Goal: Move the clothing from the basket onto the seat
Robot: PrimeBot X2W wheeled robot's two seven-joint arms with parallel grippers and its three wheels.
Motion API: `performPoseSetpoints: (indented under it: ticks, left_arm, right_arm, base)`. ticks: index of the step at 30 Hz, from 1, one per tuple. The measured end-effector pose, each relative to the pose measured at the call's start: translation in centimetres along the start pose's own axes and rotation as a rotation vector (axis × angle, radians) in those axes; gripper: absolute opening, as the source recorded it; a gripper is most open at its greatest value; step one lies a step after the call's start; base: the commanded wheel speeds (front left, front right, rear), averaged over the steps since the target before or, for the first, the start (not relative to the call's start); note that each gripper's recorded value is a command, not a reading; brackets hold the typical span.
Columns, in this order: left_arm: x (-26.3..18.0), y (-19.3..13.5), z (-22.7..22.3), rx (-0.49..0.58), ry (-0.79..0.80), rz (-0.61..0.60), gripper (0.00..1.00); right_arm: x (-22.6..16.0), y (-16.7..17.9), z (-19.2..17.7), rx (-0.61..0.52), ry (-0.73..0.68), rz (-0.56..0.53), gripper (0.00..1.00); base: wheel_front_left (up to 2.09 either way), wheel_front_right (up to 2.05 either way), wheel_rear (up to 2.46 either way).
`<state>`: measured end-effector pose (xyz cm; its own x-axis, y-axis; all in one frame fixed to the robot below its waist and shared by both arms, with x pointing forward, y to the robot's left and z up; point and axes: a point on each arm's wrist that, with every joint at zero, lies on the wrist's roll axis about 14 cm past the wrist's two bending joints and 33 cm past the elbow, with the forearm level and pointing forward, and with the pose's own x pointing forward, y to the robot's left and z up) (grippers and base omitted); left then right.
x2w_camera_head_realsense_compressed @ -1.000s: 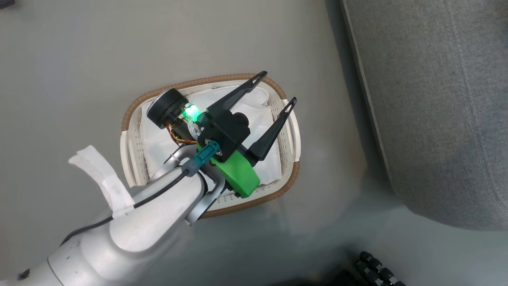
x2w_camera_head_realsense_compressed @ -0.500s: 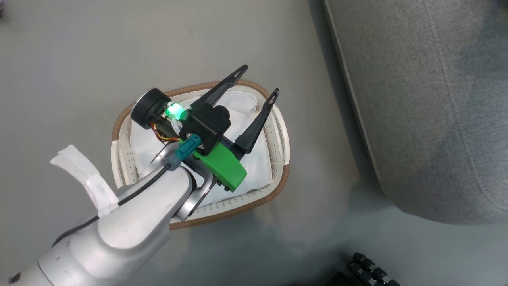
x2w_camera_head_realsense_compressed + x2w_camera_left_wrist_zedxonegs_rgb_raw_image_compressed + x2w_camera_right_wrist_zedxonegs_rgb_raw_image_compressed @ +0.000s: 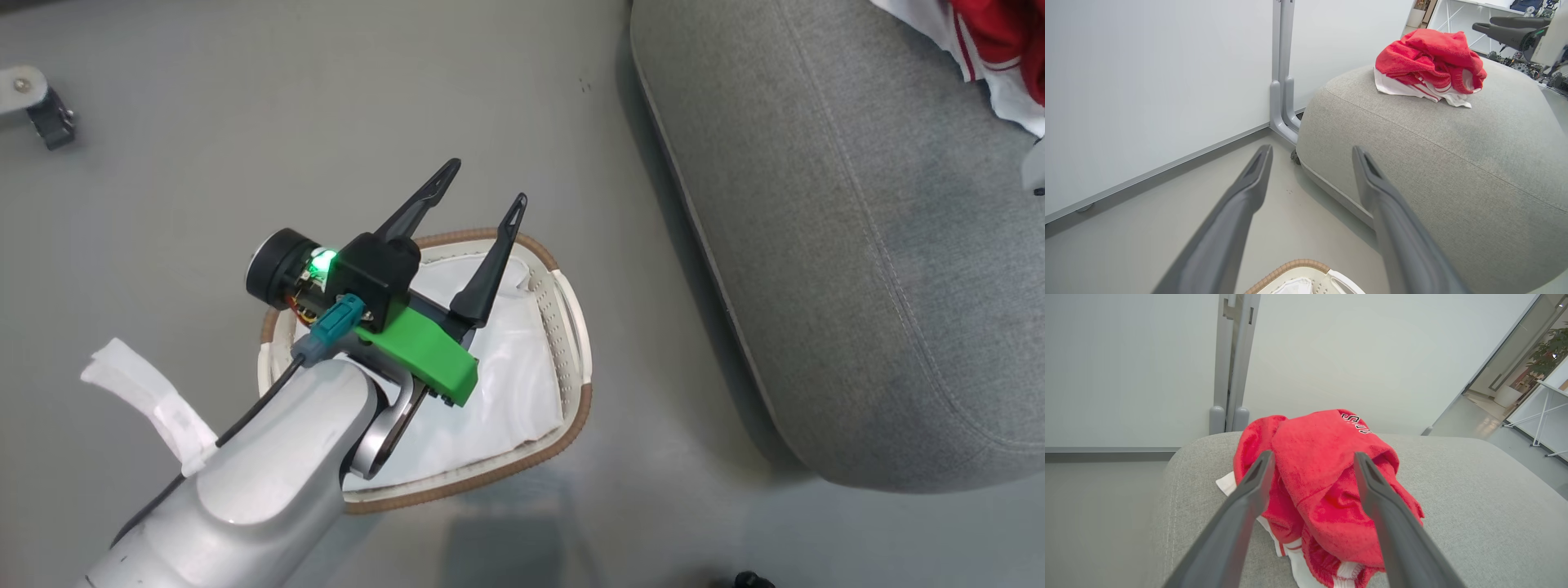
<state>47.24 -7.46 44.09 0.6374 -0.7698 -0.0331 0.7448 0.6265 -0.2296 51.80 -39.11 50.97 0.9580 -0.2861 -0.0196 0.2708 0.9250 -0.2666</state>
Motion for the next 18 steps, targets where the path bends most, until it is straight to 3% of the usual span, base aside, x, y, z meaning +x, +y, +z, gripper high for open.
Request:
performPoseSetpoints:
  ticks: [10,18]
  left_arm:
    - [-4.4,2.3,3.7,-0.030,-0.075,0.223,1.00]
    - [-11.9,5.5,4.4,-0.043,-0.116,0.472,1.00]
  right_arm:
    - [-2.1,4.5,5.6,0.127,-0.126,0.093,1.00]
    - [-5.8,12.6,5.7,0.261,-0.131,0.250,1.00]
  base:
    - [0.00,0.00,0.00]
    - [0.00,0.00,0.00]
